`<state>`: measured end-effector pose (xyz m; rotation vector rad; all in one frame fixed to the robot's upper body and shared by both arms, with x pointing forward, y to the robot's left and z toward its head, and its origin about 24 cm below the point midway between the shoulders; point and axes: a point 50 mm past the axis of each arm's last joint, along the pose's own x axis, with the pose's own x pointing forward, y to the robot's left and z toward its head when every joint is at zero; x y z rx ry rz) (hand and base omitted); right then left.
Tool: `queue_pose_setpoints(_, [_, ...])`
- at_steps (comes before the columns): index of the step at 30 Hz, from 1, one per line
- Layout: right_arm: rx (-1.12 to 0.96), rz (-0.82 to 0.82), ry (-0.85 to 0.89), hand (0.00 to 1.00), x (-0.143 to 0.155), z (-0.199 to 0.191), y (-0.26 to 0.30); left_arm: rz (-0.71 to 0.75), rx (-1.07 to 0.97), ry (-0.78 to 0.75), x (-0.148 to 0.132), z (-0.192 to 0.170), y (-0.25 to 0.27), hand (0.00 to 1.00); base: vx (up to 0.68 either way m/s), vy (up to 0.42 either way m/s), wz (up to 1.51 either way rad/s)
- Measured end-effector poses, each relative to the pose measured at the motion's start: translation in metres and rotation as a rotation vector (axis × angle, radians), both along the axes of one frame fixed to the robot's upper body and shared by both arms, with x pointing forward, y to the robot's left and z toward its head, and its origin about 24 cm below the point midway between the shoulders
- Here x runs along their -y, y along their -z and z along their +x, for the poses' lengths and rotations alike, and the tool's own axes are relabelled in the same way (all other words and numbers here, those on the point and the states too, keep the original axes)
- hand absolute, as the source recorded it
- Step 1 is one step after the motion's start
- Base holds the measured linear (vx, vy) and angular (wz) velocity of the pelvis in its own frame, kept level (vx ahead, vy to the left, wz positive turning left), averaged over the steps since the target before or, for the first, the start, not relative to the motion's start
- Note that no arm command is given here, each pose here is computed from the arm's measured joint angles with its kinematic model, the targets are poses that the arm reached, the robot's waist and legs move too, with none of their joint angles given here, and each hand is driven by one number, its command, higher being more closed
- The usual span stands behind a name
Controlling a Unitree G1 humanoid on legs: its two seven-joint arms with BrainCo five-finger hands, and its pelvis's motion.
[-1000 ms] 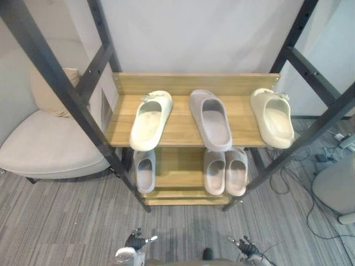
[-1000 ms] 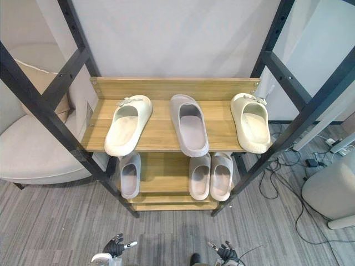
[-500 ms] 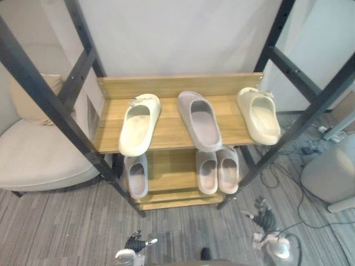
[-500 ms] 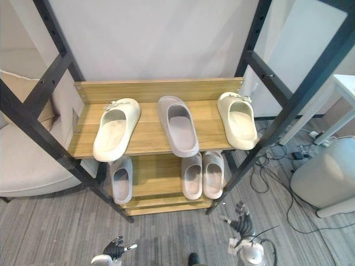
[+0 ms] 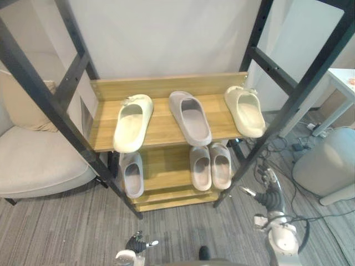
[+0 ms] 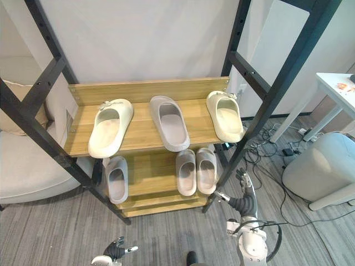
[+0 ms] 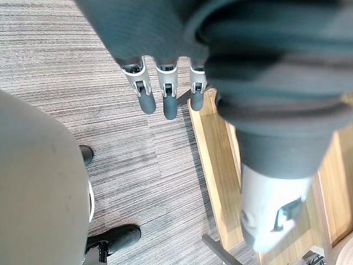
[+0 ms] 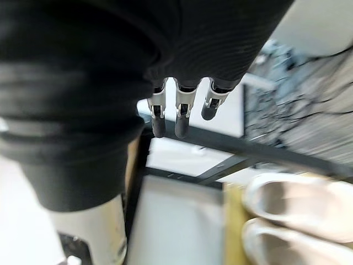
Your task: Organize the slippers on the shoe rack
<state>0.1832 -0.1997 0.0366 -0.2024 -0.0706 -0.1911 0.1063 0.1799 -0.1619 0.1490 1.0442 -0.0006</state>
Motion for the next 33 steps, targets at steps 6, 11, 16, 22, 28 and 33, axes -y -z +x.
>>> queue_pose_setpoints(6, [0.137,-0.034,-0.085,0.00,-0.015,0.018,-0.027,0.002,0.005,0.017,0.001,0.002,0.000,0.00,0.00,-0.016,0.13])
queue_pose_setpoints(11, [0.226,-0.058,-0.112,0.00,-0.018,0.032,-0.045,0.002,0.015,0.045,0.002,0.004,-0.001,0.00,-0.01,-0.009,0.12])
queue_pose_setpoints(16, [0.313,-0.093,-0.143,0.00,-0.021,0.047,-0.065,0.001,0.023,0.061,0.000,0.006,-0.002,0.00,-0.02,-0.014,0.16])
queue_pose_setpoints(22, [0.415,-0.131,-0.158,0.00,-0.019,0.062,-0.091,0.000,0.027,0.063,0.000,0.007,-0.003,0.00,0.01,-0.016,0.08])
queue_pose_setpoints(28, [0.462,-0.187,-0.151,0.00,-0.010,0.089,-0.112,-0.011,0.038,0.071,-0.001,0.010,-0.004,0.00,0.04,-0.014,0.12])
queue_pose_setpoints(33, [0.462,-0.235,-0.110,0.00,-0.001,0.114,-0.126,-0.011,0.044,0.071,-0.001,0.011,-0.005,0.00,0.03,-0.024,0.08])
